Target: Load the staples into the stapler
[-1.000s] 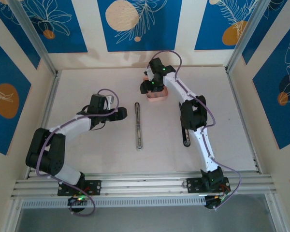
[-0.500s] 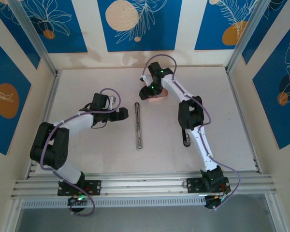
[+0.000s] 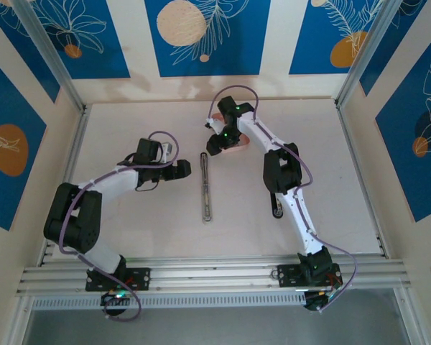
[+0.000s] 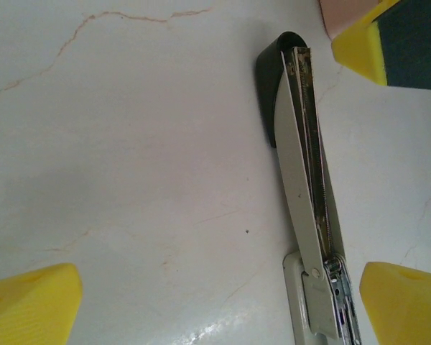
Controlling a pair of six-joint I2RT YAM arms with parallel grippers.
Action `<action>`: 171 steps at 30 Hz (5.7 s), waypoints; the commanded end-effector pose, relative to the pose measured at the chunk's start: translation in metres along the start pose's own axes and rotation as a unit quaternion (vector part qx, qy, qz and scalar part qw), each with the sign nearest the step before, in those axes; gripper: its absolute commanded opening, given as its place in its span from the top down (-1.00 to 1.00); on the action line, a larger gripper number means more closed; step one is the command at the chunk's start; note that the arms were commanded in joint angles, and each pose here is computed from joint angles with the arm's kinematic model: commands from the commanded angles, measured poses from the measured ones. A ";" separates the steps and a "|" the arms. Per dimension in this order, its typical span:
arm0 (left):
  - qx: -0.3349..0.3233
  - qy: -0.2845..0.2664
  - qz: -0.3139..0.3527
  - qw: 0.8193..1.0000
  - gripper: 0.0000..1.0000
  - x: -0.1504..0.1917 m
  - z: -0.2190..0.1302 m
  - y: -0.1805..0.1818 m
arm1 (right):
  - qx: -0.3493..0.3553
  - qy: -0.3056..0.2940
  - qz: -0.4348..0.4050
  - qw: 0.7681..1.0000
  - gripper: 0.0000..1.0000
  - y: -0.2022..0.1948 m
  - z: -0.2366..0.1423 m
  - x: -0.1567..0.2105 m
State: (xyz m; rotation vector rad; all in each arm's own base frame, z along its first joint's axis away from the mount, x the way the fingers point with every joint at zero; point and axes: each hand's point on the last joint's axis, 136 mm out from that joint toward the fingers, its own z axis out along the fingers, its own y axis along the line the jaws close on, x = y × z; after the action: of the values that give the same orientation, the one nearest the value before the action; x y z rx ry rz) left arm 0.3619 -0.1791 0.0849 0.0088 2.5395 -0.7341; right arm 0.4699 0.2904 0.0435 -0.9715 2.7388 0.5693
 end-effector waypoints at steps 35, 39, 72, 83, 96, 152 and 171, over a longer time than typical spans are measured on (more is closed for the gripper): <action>0.022 -0.049 0.007 0.998 -0.97 0.009 -0.058 -0.015 | -0.073 0.070 0.174 0.980 0.03 0.117 -0.036 0.141; 0.025 -0.052 0.010 0.998 -0.97 0.010 -0.060 -0.016 | -0.075 0.074 0.190 0.976 0.02 0.136 -0.040 0.151; 0.023 -0.077 0.039 0.996 -0.98 0.005 -0.067 -0.017 | 0.051 0.093 0.324 0.940 0.12 0.111 -0.011 0.150; 0.024 -0.076 0.041 0.996 -0.98 0.004 -0.064 -0.017 | 0.035 0.086 0.362 0.927 0.43 0.108 -0.005 0.156; 0.030 -0.081 0.042 0.995 -0.98 0.003 -0.066 -0.019 | 0.048 0.054 0.391 0.917 0.64 0.100 -0.014 0.158; 0.069 -0.060 0.001 0.996 -0.99 0.024 -0.060 -0.022 | 0.115 0.024 0.258 0.959 0.13 0.112 -0.098 0.167; 0.059 -0.046 -0.015 0.997 -0.97 0.034 -0.037 -0.008 | 0.015 -0.071 -0.373 0.925 0.06 0.072 -0.106 0.136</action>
State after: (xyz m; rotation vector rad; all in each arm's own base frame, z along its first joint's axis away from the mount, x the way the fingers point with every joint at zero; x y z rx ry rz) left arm 0.3087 -0.1747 0.1047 -0.0028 2.4188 -0.8844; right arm 0.3179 0.2094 0.1191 -1.4046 2.3561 0.4440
